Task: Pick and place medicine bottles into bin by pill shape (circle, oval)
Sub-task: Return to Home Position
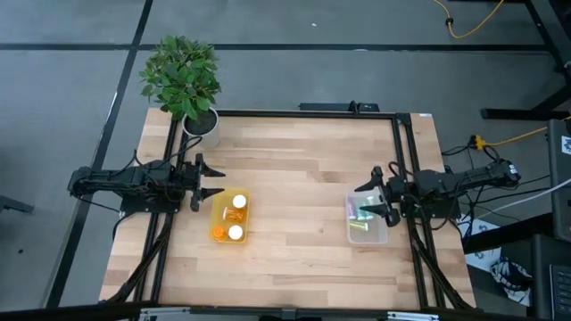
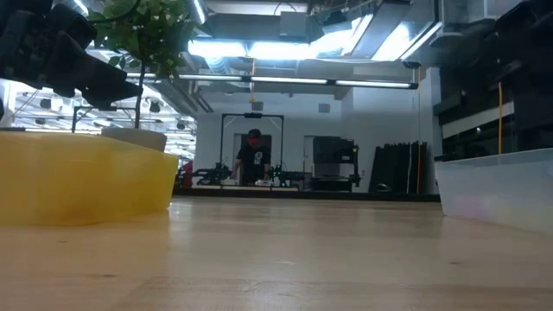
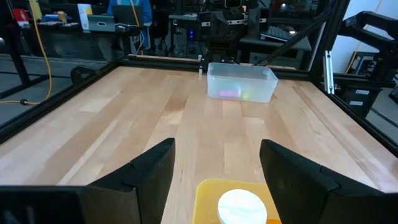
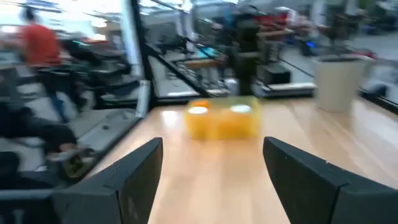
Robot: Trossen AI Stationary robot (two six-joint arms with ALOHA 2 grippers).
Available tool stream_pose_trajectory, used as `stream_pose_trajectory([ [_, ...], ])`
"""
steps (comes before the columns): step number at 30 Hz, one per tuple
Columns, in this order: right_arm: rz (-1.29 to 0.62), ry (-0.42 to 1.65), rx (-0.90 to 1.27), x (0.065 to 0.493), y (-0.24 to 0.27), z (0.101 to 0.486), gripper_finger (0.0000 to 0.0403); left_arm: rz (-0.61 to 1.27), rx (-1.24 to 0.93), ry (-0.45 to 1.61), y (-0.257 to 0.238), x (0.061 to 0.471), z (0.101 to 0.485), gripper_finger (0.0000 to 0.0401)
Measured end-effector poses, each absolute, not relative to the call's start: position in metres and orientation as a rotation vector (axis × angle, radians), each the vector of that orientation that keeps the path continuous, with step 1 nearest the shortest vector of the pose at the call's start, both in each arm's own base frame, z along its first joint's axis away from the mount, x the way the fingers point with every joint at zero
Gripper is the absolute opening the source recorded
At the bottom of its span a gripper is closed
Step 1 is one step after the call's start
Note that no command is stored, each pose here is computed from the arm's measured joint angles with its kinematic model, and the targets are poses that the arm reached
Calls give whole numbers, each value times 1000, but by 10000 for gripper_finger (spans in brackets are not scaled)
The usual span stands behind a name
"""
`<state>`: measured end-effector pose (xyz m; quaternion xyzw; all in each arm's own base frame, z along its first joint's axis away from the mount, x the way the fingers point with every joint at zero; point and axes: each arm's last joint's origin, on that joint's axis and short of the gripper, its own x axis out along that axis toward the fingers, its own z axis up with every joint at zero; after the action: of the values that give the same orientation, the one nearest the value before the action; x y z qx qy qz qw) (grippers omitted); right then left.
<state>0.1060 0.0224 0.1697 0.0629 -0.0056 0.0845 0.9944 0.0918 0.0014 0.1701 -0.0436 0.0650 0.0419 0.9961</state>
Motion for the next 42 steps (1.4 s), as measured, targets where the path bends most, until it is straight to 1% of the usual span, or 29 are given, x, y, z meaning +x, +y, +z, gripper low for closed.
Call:
stream_pose_trajectory([
  [3,255,-57,102,103,24,174,280,84,-87,130,1,92,170,229],
  [6,273,-86,89,99,24,176,280,84,-88,130,1,92,170,229],
  [8,242,-67,108,97,23,174,280,84,-88,130,1,92,170,229],
  [12,97,-48,136,96,18,171,280,84,-88,130,1,92,170,229],
  [18,118,-38,99,95,18,170,280,84,-88,130,1,92,170,229],
  [20,120,-35,152,95,18,170,280,84,-88,130,1,92,170,229],
  [24,123,-22,354,96,18,170,280,85,-88,130,1,92,170,229],
  [27,124,-18,421,96,18,170,280,84,-88,130,1,92,170,229],
  [42,124,-18,417,96,18,170,280,84,-87,130,1,92,170,229],
])
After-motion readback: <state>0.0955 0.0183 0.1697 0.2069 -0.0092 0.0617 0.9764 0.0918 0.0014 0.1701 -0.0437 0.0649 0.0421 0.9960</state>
